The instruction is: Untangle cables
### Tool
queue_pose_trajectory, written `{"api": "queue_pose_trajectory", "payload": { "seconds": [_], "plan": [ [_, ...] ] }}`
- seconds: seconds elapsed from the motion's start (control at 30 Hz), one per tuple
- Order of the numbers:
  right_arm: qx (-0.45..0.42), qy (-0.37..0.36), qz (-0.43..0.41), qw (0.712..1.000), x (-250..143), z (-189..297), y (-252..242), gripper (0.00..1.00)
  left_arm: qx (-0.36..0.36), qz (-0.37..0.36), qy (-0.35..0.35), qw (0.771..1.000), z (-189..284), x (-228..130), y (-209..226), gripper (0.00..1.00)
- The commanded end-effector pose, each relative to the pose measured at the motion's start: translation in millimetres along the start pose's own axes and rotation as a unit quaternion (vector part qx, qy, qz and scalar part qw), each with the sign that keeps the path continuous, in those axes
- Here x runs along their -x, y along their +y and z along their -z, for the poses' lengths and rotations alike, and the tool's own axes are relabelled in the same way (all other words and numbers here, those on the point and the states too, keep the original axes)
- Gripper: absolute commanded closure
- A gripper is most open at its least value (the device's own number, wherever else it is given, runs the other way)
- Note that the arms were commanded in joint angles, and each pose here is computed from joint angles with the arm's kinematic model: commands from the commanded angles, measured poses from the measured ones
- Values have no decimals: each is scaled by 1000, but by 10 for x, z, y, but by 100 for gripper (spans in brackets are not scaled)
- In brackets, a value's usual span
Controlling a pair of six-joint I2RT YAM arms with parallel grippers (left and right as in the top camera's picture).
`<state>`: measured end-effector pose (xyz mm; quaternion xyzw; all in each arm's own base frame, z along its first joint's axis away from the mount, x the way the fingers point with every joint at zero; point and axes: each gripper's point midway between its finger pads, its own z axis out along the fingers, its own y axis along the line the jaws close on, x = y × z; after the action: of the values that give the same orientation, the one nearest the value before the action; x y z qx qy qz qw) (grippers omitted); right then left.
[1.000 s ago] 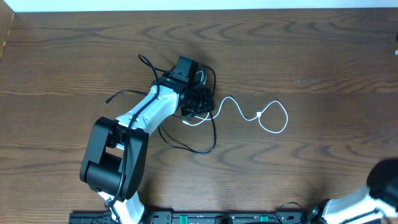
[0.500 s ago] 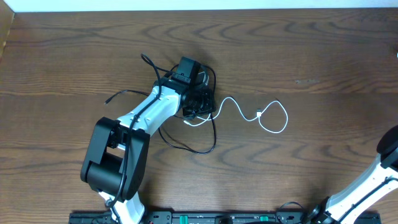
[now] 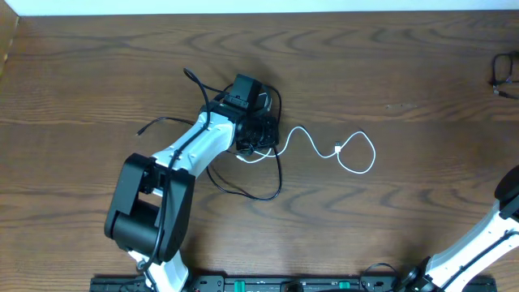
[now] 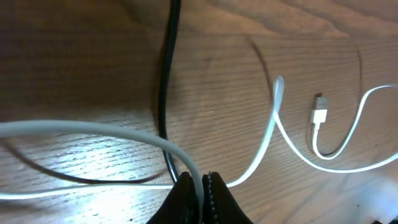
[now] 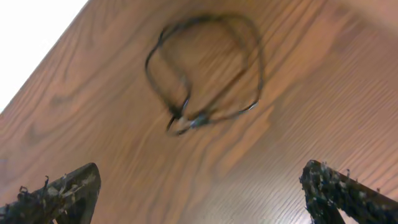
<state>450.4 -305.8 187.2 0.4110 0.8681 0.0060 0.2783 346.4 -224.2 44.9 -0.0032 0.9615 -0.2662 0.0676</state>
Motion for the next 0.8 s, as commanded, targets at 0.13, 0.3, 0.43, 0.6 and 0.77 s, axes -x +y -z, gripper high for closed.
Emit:
{"api": "queue_pose_trajectory", "payload": {
  "seconds": [0.13, 0.3, 0.43, 0.6, 0.77],
  "plan": [
    [221, 103, 57, 968, -497, 393, 811, 1, -36, -68, -112, 991, 838, 218, -488, 93],
    [251, 183, 135, 941, -1056, 524, 1115, 1, -64, -95, -169, 979, 1329, 218, -736, 70],
    [269, 231, 227, 907, -1500, 642, 1352, 1, -71, -97, -191, 974, 1569, 196, -765, 45],
    [282, 278, 312, 863, -2015, 746, 1657, 1, -50, -64, -180, 980, 1622, 174, -529, 40],
    [286, 324, 355, 829, -2544, 768, 1944, 1, -25, -16, -171, 985, 1691, 182, -201, 39]
  ]
}}
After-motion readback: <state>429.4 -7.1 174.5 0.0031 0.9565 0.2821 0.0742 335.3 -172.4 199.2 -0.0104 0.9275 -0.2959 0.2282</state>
